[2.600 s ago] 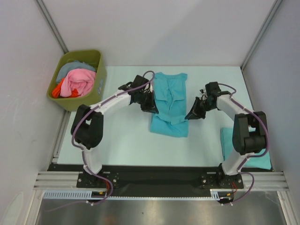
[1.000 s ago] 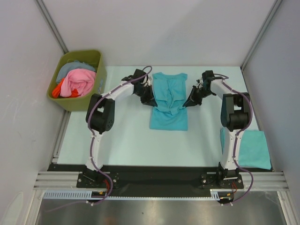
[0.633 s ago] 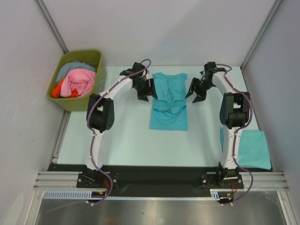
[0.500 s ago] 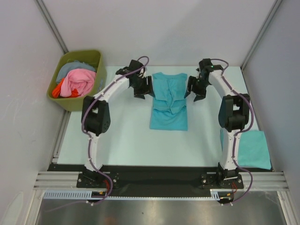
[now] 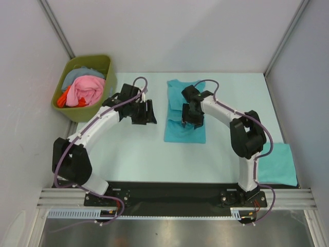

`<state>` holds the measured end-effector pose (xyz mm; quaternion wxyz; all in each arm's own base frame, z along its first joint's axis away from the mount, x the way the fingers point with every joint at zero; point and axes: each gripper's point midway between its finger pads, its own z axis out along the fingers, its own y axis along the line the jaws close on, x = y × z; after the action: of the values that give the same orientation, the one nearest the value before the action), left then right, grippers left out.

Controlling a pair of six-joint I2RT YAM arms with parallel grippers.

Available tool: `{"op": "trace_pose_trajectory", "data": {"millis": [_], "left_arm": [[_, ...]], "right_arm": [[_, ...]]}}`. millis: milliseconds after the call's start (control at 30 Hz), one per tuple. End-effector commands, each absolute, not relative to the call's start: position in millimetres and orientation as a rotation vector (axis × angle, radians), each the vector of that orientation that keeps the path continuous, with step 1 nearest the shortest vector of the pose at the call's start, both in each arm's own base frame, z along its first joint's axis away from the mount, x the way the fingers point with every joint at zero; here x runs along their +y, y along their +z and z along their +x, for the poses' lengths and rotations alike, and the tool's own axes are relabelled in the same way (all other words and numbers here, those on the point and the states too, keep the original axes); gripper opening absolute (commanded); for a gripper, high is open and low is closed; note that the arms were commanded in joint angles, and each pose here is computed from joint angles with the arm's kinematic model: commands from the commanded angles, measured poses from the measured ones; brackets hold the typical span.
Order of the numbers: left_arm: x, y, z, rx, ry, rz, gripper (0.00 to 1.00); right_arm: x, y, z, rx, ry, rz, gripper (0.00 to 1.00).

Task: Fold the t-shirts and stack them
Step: Fold the tshirt

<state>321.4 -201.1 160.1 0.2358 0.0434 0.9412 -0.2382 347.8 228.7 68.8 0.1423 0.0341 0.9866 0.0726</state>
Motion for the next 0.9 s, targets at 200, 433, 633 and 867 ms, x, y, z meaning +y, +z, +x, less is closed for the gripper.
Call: {"op": "trace_pose_trajectory", "data": {"millis": [200, 433, 633, 867], "left_arm": [[-199.2, 164.6, 304.8, 2.542, -0.69, 0.183, 0.63], [-201.4, 165.7, 303.6, 2.534, -0.71, 0.193, 0.62], [-203.2, 165.9, 300.8, 2.537, -0.73, 0.207, 0.62], [-201.1, 166.3, 301.3, 2.534, -0.713, 0.207, 0.61]], "right_arm": [[238.3, 44.6, 394.0, 2.766, 0.128, 0.158, 0.61], [234.4, 50.5, 414.2, 2.719, 0.057, 0.153, 0.59], [230.1, 48.5, 435.9, 2.708, 0.052, 0.19, 0.6], [232.1, 94.8, 518.9, 2.54, 0.107, 0.193, 0.61]]}}
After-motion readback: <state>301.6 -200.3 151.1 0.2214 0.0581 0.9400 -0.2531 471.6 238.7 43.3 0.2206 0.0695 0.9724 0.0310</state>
